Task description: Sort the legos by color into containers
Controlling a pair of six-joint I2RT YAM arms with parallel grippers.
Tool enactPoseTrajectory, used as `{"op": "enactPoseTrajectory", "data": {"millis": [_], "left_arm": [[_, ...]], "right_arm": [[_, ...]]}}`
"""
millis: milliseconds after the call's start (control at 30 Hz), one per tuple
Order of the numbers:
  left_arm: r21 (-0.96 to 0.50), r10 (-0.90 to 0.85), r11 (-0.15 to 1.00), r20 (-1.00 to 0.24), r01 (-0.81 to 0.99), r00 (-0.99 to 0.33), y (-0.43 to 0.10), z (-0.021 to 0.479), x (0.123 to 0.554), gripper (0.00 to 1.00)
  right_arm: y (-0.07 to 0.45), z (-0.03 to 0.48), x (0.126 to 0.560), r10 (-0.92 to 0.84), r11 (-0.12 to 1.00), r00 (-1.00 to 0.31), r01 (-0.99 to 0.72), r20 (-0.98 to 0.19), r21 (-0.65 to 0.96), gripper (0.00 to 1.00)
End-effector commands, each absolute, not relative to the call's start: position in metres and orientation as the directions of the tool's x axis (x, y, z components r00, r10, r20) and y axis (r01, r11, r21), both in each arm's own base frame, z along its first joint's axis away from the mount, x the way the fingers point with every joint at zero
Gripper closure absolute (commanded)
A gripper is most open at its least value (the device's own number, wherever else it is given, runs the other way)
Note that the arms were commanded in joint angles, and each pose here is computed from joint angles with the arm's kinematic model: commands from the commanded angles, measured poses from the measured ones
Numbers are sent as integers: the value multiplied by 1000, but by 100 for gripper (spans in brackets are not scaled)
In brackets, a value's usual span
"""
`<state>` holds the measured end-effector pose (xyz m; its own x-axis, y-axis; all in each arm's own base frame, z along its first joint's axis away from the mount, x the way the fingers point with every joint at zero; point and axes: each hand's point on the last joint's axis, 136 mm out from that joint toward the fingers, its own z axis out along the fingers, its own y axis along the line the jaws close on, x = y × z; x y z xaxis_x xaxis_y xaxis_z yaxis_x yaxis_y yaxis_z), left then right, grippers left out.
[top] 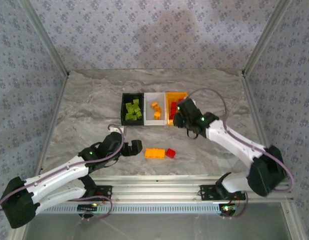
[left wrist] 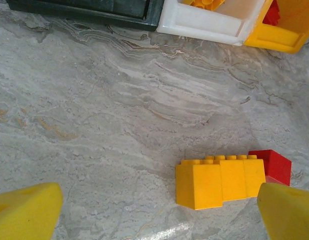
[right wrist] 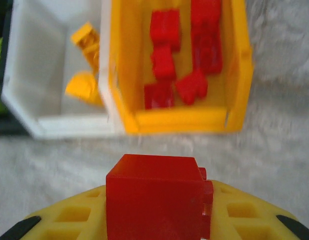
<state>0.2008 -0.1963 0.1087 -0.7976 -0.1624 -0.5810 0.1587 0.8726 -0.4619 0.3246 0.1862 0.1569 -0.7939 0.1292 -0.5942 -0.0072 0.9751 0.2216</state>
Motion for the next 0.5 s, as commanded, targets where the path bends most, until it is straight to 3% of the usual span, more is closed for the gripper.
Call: {"op": "enactPoseTrajectory", "data": {"millis": [0, 200, 267, 367, 467], "left_arm": [[-478, -151, 856, -593, 194, -791, -205, 119, 202, 0], [-474, -133, 858, -580, 199, -804, -205, 114, 199, 0], [-470, -130, 860, -576, 197, -807, -205, 111, 198, 0], [-464, -121, 863, -572, 199, -811, -205, 108, 198, 0], [-461, -113, 864, -571, 204, -813, -206, 108, 198, 0]], "right_arm": [[179, 143, 369, 119, 985, -786, 18, -607, 170, 67], [176, 122, 426, 168, 982, -800, 88, -576, 165, 64], [179, 116, 434, 177, 980, -808, 93, -562, 175, 56], [181, 120, 438, 181, 979, -803, 92, -568, 182, 36], [184, 134, 431, 176, 978, -789, 71, -588, 197, 27]]}}
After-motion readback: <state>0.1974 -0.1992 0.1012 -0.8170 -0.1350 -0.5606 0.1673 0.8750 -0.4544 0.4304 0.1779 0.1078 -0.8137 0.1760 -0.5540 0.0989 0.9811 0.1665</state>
